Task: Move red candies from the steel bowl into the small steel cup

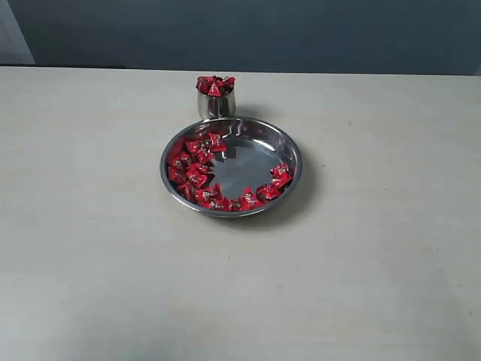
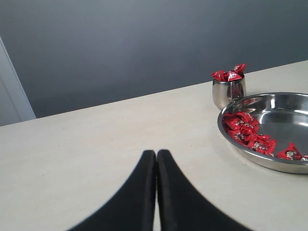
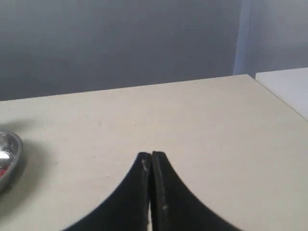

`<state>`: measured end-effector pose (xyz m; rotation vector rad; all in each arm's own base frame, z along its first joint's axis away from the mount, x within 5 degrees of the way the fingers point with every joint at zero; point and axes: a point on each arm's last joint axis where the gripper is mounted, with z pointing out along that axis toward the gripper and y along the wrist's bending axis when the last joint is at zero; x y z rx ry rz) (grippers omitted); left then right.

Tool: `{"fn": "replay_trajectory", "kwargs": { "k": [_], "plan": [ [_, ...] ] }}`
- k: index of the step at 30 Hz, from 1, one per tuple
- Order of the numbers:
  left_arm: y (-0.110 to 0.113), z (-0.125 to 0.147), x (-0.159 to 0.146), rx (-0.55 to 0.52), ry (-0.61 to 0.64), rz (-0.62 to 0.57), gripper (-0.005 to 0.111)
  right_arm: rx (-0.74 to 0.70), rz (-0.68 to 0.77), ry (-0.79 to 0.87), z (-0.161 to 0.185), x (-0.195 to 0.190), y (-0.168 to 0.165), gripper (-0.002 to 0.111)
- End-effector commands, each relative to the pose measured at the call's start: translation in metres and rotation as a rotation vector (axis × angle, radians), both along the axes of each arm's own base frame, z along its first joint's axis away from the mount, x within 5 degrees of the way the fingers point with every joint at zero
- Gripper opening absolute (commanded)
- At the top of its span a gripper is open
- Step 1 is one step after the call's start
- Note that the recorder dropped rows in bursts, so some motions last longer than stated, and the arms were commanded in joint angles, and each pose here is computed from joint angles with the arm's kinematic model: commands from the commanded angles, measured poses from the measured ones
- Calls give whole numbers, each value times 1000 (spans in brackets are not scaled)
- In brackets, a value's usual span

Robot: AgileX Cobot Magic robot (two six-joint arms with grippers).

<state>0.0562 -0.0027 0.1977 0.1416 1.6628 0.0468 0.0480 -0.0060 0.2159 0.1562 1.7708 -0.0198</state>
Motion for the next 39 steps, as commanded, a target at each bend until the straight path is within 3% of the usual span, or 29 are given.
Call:
{"fn": "replay_trajectory", "kwargs": {
  "k": [1, 10, 39],
  "plan": [
    [0, -1, 0, -2, -3, 1, 2, -71, 34, 16, -10, 2, 2, -1],
    [0, -1, 0, -2, -3, 1, 2, -69, 36, 86, -35, 4, 1, -1],
    [0, -1, 0, -2, -5, 1, 2, -37, 36, 69, -35, 5, 2, -1]
  ]
}}
